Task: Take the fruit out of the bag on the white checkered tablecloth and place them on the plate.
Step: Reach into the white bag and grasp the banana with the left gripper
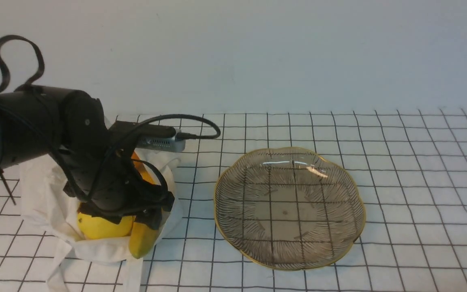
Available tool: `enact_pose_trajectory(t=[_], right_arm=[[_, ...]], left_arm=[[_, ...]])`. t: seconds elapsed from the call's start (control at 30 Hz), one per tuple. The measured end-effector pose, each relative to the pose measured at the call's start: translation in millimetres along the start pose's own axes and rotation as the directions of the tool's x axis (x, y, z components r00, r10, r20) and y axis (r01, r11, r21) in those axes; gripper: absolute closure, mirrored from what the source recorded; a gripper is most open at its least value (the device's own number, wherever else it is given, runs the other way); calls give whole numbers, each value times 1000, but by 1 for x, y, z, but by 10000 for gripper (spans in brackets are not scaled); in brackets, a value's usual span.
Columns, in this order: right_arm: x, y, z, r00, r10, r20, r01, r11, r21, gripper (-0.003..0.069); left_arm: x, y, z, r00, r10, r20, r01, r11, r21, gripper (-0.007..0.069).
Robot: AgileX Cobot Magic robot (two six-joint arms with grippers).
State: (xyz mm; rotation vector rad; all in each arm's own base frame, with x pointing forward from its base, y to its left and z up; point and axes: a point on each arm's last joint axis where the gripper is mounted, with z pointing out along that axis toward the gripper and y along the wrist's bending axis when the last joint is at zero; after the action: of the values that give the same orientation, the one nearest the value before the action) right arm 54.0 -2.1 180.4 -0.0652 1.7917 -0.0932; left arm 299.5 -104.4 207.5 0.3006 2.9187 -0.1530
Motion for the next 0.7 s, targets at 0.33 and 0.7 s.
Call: enact_pose_trajectory(t=[0.33, 0.7], right_arm=[[0, 0, 0, 1000, 0, 0, 0, 1000, 0, 673], [0, 0, 0, 1000, 2, 0, -2, 1000, -1, 673]], left_arm=[[5, 2, 27, 990, -49, -134, 47, 999, -21, 250], [10, 2, 5, 990, -46, -130, 43, 999, -25, 327]])
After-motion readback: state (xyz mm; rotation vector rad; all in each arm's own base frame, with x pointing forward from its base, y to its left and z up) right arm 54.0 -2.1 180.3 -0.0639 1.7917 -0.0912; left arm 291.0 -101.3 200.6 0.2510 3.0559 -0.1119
